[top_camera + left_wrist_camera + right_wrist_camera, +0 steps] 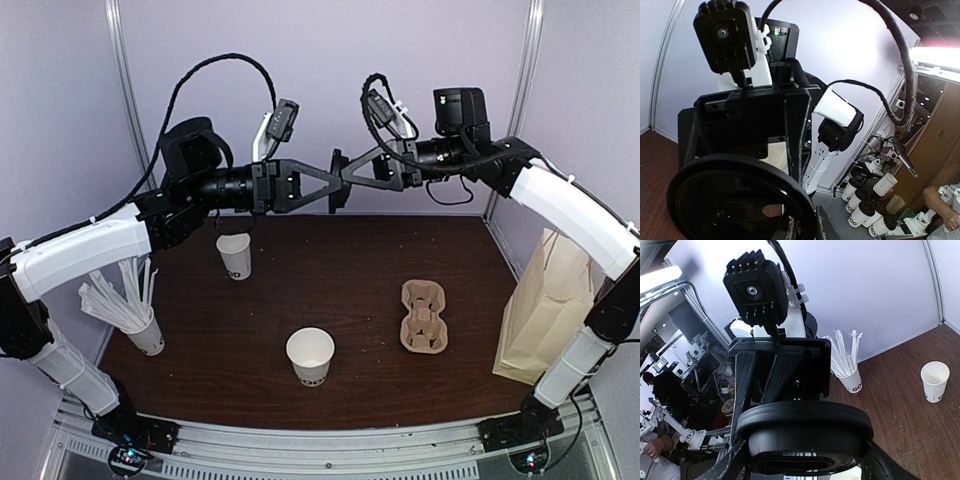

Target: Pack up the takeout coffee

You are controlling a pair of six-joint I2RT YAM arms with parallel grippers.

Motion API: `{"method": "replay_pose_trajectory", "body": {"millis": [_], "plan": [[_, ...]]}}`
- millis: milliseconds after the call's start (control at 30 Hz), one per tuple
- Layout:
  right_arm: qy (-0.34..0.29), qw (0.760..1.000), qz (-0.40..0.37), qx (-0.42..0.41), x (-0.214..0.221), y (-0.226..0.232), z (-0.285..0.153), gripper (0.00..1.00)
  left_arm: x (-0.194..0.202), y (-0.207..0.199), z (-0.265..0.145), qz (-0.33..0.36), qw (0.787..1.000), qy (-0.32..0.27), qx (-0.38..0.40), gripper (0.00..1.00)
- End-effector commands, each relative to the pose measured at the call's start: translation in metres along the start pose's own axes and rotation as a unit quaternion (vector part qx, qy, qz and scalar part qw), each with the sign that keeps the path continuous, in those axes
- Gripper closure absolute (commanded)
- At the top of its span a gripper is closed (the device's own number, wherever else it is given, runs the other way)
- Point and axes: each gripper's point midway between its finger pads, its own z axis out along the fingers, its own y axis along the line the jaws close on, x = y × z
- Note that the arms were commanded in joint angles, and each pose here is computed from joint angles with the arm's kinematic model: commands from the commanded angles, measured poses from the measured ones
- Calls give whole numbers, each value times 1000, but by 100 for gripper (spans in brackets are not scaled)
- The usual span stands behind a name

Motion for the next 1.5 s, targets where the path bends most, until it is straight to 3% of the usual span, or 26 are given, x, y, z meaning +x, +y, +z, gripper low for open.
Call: {"method": "replay_pose_trajectory", "body": {"millis": [0,100,233,300,400,500,633,767,900,1033,1067,1100,1267,1467], "plan": [[13,1000,0,-1,9,-4,10,31,-2,4,1,17,1000,-9,-11,76],[22,1000,-4,18,16,-12,6,32,14,14,-8,24,997,36,-62,60],[31,998,-1,54,29,-35,-7,32,47,27,-44,33,980,99,-170,47],[53,994,-28,93,44,-49,-17,32,69,42,-67,20,962,129,-238,41],[112,980,-66,151,76,-64,-31,31,121,69,-100,-18,923,211,-322,40],[164,965,-81,188,102,-69,-45,30,180,77,-118,-45,898,284,-333,40],[208,950,-98,213,126,-69,-61,30,245,75,-133,7,866,368,-338,38],[232,941,-100,226,144,-71,-70,29,279,67,-130,40,857,402,-319,33],[236,942,-93,220,151,-70,-70,29,302,84,-138,50,834,425,-348,28],[237,944,-87,214,153,-70,-68,29,321,96,-128,59,841,414,-343,22],[238,944,-86,212,154,-70,-67,29,323,99,-124,62,845,406,-342,5],[239,944,-85,212,154,-70,-67,29,325,102,-120,65,849,397,-342,3],[240,945,-72,210,159,-74,-65,29,332,118,-103,90,869,353,-336,3],[252,943,-61,211,167,-77,-65,29,343,130,-87,117,877,346,-313,14]]}}
